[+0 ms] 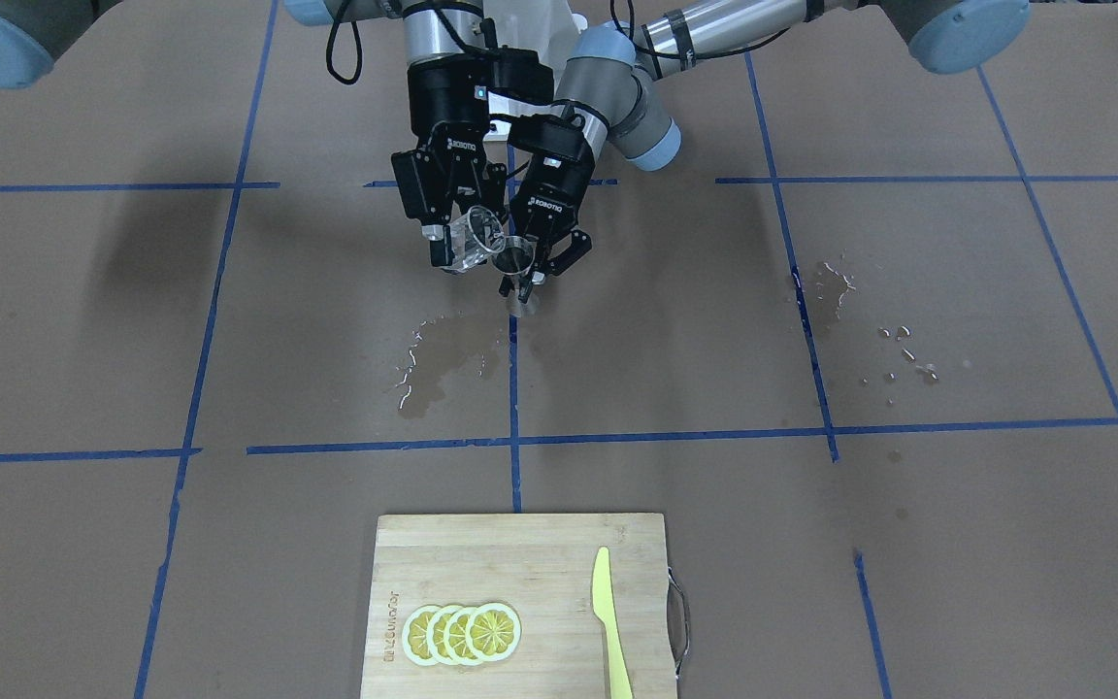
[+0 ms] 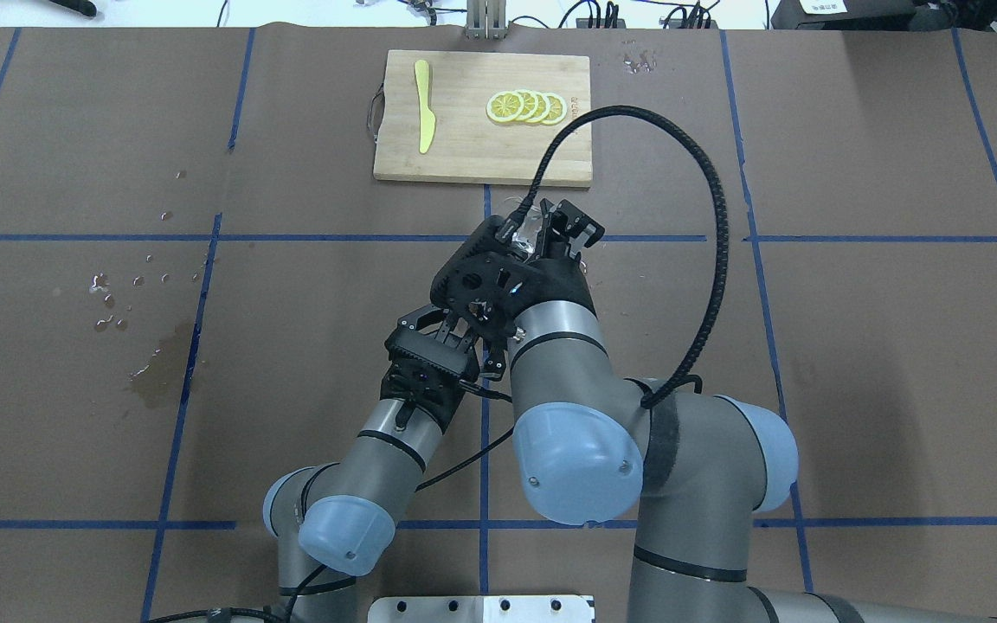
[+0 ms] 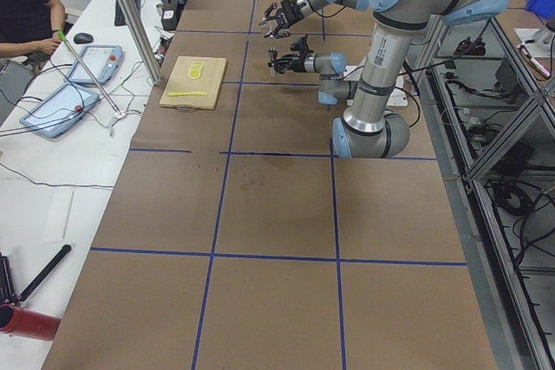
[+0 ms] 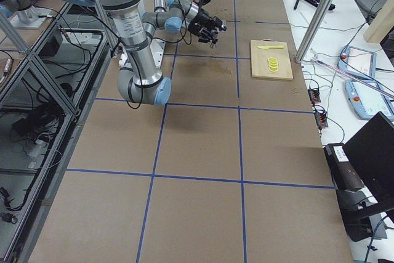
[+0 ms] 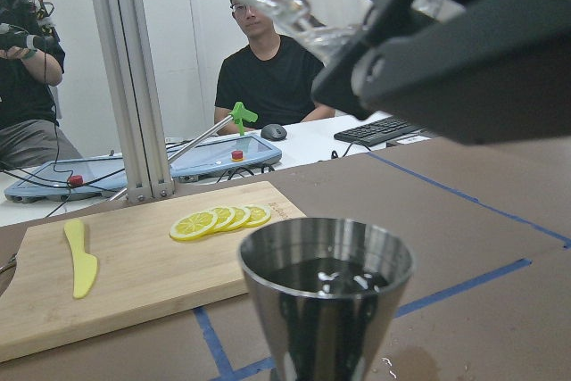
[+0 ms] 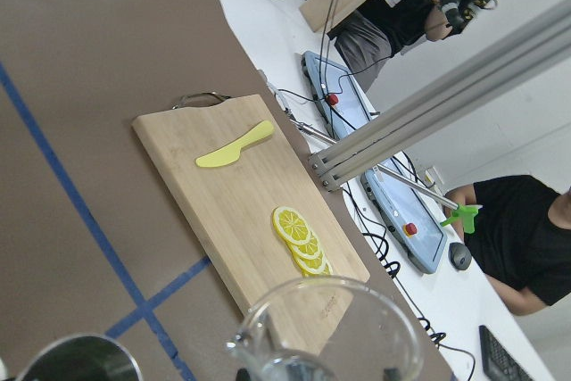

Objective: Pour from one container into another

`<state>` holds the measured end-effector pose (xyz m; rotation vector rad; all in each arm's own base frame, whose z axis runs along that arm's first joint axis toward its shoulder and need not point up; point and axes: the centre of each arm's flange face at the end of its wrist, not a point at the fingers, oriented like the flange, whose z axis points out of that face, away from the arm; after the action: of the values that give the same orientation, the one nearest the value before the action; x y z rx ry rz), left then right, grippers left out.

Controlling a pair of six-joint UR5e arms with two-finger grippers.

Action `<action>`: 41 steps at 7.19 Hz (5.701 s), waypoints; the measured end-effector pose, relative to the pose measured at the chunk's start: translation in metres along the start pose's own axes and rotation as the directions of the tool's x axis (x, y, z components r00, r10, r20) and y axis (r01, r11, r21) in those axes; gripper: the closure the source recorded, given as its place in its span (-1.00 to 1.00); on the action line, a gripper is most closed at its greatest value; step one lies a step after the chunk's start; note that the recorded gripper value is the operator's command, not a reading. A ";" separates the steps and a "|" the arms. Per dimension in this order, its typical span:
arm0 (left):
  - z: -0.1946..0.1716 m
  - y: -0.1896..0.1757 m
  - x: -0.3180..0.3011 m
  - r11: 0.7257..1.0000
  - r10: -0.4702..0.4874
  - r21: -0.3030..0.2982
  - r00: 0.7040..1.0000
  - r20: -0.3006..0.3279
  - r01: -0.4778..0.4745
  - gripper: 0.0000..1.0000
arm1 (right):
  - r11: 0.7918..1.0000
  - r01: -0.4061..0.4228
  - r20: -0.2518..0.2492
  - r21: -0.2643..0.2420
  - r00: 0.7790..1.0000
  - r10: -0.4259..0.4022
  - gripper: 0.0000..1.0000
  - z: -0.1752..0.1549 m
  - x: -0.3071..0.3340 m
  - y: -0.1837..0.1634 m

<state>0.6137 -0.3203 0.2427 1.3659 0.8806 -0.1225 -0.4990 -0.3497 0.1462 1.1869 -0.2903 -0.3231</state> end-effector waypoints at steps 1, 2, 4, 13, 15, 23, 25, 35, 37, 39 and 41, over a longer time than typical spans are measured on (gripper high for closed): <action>-0.007 0.001 -0.014 1.000 0.001 0.001 1.000 0.002 -0.001 1.00 | 0.990 -0.141 0.009 0.012 0.990 0.140 1.00 0.002 0.010 0.017; -0.012 -0.002 -0.026 1.000 -0.003 0.007 1.000 0.005 0.003 1.00 | 0.966 -0.257 0.015 0.022 0.966 0.257 1.00 0.008 0.021 0.040; -0.032 -0.004 -0.067 1.000 -0.009 0.014 1.000 0.011 0.009 1.00 | 0.920 -0.389 0.030 0.050 0.921 0.388 1.00 0.021 0.049 0.094; -0.174 0.115 -0.343 0.989 -0.127 0.088 0.982 0.140 0.116 1.00 | 0.904 -0.426 0.020 -0.019 0.904 0.426 1.00 0.057 0.135 0.203; -0.179 0.126 -0.331 0.991 -0.122 0.075 0.983 0.137 0.113 1.00 | 0.904 -0.427 0.025 -0.021 0.904 0.427 1.00 0.057 0.135 0.204; -0.185 0.146 -0.318 0.994 -0.106 0.040 0.988 0.116 0.102 1.00 | 0.901 -0.433 0.034 -0.016 0.901 0.434 1.00 0.055 0.133 0.200; -0.185 0.146 -0.316 0.994 -0.107 0.037 0.988 0.111 0.103 0.42 | 0.900 -0.436 0.038 -0.013 0.899 0.437 1.00 0.053 0.134 0.197; -0.188 0.147 -0.313 0.994 -0.108 0.021 0.990 0.086 0.106 0.36 | 0.896 -0.444 0.046 -0.008 0.895 0.444 1.00 0.050 0.134 0.193; -0.190 0.147 -0.318 0.993 -0.120 0.026 0.989 0.082 0.118 0.31 | 0.895 -0.445 0.047 -0.006 0.894 0.445 1.00 0.049 0.135 0.192; -0.192 0.150 -0.322 0.993 -0.119 0.024 0.990 0.081 0.118 0.31 | 0.893 -0.450 0.051 -0.001 0.892 0.449 1.00 0.047 0.136 0.189; -0.193 0.153 -0.324 0.993 -0.114 0.018 0.990 0.081 0.113 0.31 | 0.892 -0.451 0.054 0.000 0.891 0.450 1.00 0.045 0.136 0.188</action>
<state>0.3856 -0.2437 0.5705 1.3142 0.8901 -0.2712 -0.3744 -0.3784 0.3449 1.0869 -0.6037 0.0564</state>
